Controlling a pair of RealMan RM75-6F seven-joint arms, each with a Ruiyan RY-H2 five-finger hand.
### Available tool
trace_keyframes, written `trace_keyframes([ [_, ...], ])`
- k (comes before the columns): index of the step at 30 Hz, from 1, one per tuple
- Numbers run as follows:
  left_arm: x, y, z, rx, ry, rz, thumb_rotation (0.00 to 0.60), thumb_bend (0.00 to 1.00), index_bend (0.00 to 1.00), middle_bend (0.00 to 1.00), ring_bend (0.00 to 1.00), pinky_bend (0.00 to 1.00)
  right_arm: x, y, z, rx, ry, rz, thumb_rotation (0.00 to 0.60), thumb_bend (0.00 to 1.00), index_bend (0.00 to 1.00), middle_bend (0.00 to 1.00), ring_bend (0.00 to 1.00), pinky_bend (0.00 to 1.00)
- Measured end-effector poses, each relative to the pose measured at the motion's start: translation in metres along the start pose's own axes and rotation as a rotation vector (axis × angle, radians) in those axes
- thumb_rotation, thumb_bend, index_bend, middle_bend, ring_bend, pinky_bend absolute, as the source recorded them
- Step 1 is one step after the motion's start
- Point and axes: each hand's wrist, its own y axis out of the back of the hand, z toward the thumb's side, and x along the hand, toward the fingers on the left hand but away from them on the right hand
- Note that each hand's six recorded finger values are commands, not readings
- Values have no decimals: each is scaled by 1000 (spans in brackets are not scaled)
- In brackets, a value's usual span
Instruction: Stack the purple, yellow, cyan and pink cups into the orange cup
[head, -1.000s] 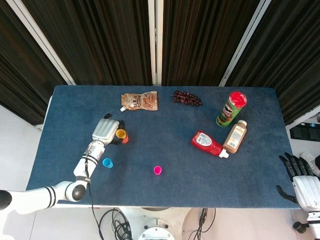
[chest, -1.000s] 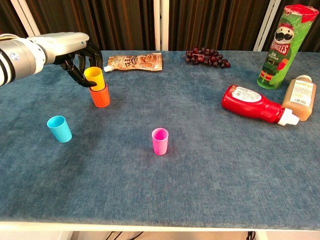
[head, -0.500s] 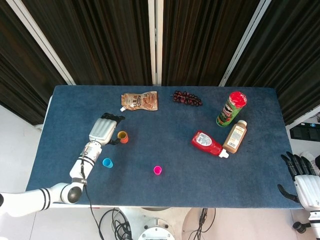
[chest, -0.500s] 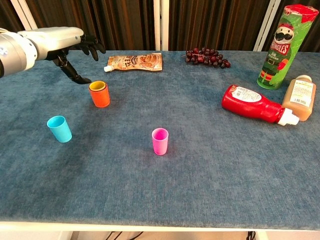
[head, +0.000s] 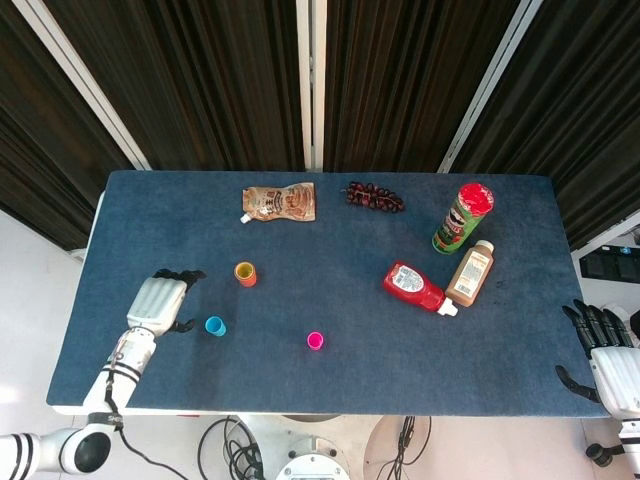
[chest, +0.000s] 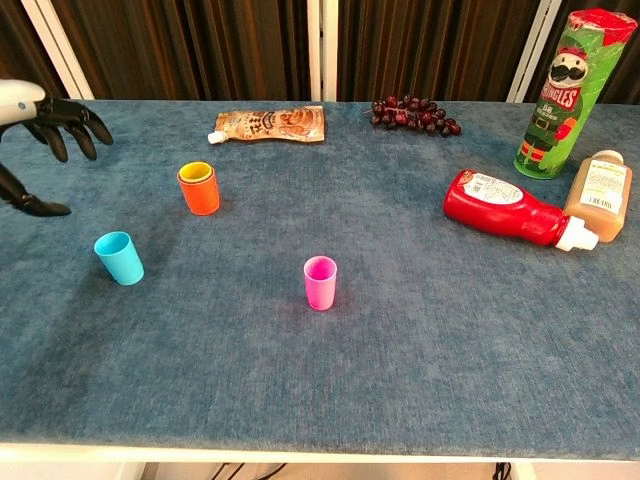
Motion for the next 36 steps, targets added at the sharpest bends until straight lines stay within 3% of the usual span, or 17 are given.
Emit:
trace_keyframes([
  [16,1,-66,12,-33,-81,11,600,198,318,322,302,289,6,5,0,-13,-2,-20,600,221,0,0,0,0],
  [36,9,-72,20,-47,-97,24,600,285,478,471,510,442,7,1,-6,-17,-17,-5,600,220,0,0,0,0],
])
